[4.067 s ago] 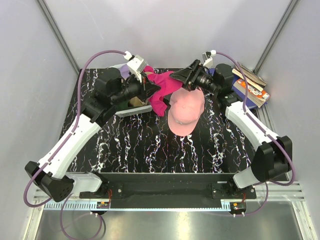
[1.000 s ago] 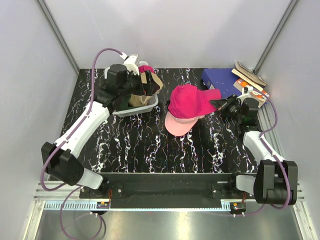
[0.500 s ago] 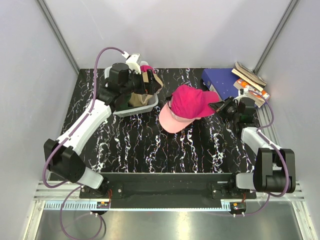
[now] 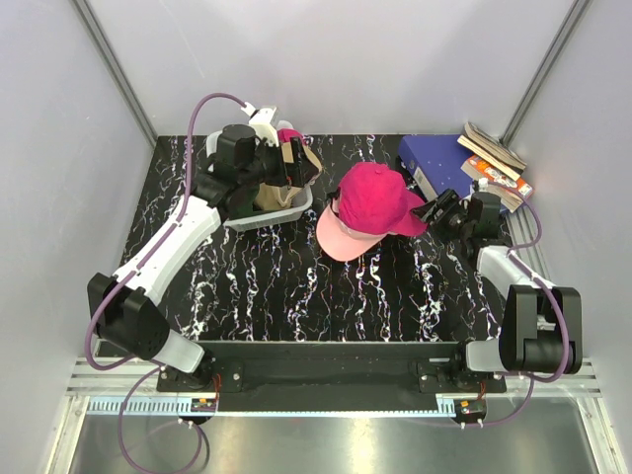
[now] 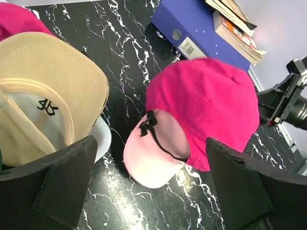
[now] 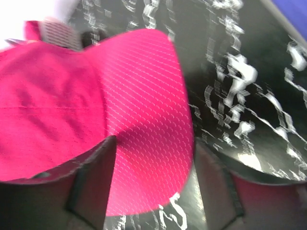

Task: Stack the hats

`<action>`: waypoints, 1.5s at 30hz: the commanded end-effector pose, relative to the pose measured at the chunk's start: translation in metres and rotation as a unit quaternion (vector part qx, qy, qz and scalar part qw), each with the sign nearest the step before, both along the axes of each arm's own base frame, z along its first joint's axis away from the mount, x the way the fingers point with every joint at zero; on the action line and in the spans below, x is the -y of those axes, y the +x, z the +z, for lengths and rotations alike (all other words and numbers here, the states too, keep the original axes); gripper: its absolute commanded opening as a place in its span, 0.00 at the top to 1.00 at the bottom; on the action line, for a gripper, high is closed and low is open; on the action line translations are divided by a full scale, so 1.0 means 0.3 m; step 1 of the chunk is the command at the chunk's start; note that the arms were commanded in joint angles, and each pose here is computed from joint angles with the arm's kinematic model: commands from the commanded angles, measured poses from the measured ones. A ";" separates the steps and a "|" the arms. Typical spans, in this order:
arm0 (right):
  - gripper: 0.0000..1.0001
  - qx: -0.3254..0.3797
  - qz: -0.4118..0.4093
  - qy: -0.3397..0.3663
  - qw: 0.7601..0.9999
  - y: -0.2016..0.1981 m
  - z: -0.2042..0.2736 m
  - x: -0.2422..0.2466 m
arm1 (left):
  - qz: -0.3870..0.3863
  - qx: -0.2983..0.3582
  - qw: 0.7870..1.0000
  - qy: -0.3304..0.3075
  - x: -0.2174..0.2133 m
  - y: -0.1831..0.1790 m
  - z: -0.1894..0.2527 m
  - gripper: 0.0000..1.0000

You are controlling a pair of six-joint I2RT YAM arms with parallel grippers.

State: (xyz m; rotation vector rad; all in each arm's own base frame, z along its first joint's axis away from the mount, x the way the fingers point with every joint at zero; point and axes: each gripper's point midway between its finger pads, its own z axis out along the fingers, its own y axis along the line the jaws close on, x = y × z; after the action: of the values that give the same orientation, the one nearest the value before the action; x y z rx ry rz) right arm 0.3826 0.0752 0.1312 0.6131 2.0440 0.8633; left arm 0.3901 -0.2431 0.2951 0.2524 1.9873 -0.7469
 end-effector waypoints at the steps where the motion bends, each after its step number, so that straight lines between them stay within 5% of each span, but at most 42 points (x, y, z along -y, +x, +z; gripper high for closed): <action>1: 0.22 -0.015 -0.027 -0.053 0.998 -0.029 -0.021 0.060 | 0.010 0.031 0.999 -0.011 0.001 0.025 0.074 0.01; 7: 0.09 0.018 -0.092 -0.104 0.990 -0.041 0.080 0.151 | 0.040 0.026 0.999 0.001 -0.061 0.054 0.069 0.01; 16: 0.09 0.053 -0.217 -0.176 0.959 -0.104 0.262 0.321 | 0.132 -0.006 0.991 0.033 -0.287 0.141 -0.007 0.01; 19: 0.10 0.063 -0.218 -0.182 0.957 -0.099 0.302 0.326 | 0.147 -0.033 0.986 0.072 -0.317 0.168 -0.098 0.01; 24: 0.11 0.055 -0.218 -0.167 0.960 -0.081 0.293 0.316 | 0.132 -0.104 0.985 0.050 -0.258 0.193 -0.250 0.02; 37: 0.12 0.064 -0.202 -0.149 0.966 -0.054 0.313 0.288 | 0.170 -0.157 0.971 0.055 -0.241 0.341 -0.446 0.11; 41: 0.12 0.093 -0.202 -0.154 0.963 -0.043 0.395 0.292 | 0.159 -0.164 0.972 0.062 -0.233 0.345 -0.485 0.50; 42: 0.12 0.100 -0.201 -0.160 0.961 -0.040 0.416 0.294 | 0.162 -0.156 0.972 0.061 -0.239 0.342 -0.459 0.70; 45: 0.13 0.134 -0.187 -0.170 0.958 -0.021 0.505 0.285 | 0.179 -0.121 0.975 0.061 -0.270 0.333 -0.352 0.98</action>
State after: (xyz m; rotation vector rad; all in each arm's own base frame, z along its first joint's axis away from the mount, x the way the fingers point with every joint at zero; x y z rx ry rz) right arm 0.3630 -0.0095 0.2181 0.7380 1.8354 0.3262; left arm 0.4774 -0.1675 0.1273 -0.1485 2.3984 -0.4517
